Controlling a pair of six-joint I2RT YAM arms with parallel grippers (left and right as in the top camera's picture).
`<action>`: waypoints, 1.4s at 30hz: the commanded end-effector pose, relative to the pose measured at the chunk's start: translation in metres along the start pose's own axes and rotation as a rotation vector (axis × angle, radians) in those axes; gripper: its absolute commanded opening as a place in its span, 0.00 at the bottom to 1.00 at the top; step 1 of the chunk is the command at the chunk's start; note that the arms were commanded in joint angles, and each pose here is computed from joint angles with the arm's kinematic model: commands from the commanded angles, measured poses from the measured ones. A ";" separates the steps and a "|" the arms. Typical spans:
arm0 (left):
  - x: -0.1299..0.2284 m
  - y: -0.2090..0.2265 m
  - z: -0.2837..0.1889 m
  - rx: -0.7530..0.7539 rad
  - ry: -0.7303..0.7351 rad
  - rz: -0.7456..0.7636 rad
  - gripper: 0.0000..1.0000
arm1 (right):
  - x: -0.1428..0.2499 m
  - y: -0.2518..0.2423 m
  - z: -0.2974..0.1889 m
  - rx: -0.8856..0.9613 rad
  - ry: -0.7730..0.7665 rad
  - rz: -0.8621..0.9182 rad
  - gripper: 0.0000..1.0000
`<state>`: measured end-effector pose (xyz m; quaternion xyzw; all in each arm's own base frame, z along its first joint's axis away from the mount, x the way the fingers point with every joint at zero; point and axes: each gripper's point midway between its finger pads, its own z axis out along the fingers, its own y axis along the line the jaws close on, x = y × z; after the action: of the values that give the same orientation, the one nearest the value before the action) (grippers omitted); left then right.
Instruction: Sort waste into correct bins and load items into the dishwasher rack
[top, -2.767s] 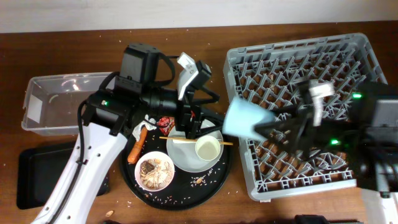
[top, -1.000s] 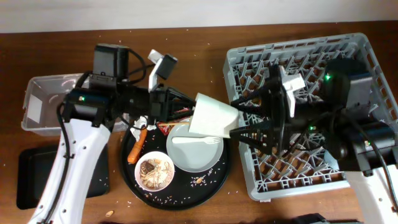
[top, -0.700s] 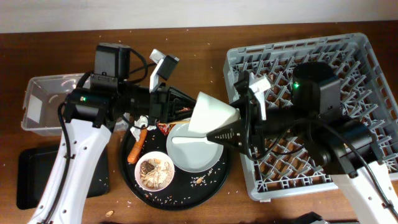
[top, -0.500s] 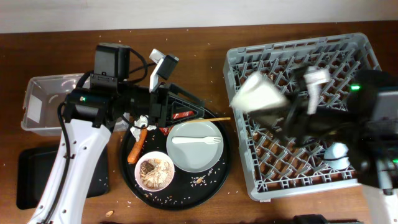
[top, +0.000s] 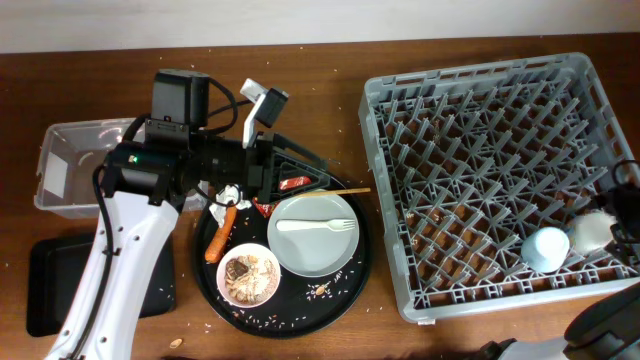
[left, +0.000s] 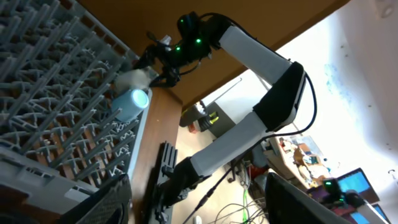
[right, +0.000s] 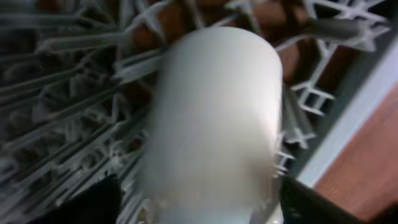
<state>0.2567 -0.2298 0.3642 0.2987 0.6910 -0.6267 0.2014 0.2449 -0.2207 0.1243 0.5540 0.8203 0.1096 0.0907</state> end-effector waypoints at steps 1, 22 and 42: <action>0.003 0.018 -0.002 -0.122 0.005 -0.020 0.69 | -0.006 0.049 -0.051 -0.216 -0.066 -0.101 0.84; 0.069 0.133 -0.144 -1.413 0.035 -0.400 0.57 | 0.394 0.261 0.030 -0.292 0.110 -1.989 0.76; 0.089 0.103 -0.177 -1.491 0.002 -0.465 0.99 | 0.416 0.273 0.141 -0.125 0.043 -2.294 0.04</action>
<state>0.2769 -0.0413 0.2446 -0.0601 0.9781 -0.0279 0.1974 0.3647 0.2749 0.0201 -0.5431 0.8319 0.0264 0.1110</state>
